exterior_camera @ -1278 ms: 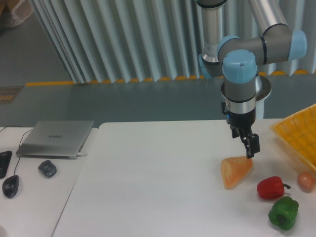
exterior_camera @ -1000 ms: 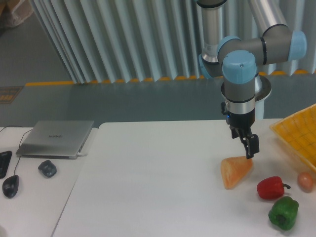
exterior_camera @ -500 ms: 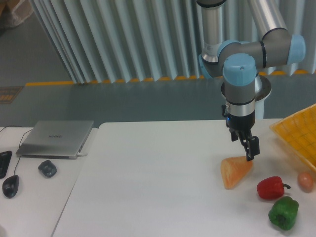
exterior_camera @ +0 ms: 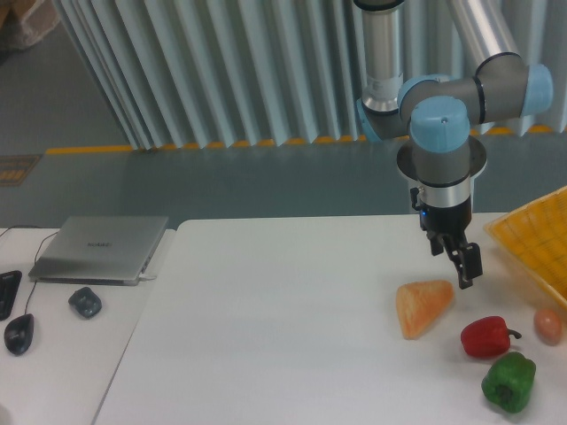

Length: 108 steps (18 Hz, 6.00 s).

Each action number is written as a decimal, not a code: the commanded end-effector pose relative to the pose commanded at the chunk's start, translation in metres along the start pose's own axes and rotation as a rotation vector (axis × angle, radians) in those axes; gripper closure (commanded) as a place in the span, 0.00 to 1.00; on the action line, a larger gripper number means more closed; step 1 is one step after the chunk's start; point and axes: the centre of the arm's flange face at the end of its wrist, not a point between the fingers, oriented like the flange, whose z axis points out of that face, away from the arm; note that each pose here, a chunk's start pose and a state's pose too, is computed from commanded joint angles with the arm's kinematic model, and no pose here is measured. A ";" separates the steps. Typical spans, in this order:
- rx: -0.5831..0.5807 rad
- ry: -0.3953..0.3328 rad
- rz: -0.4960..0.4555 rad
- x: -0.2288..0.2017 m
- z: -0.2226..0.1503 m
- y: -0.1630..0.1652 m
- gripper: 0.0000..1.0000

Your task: Place the yellow pepper on the table

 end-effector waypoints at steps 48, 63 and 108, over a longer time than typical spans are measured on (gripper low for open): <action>-0.014 0.115 0.602 -0.083 0.100 0.243 0.00; 0.010 0.148 0.594 -0.078 0.121 0.239 0.14; 0.181 0.083 -0.075 -0.044 0.000 0.019 0.54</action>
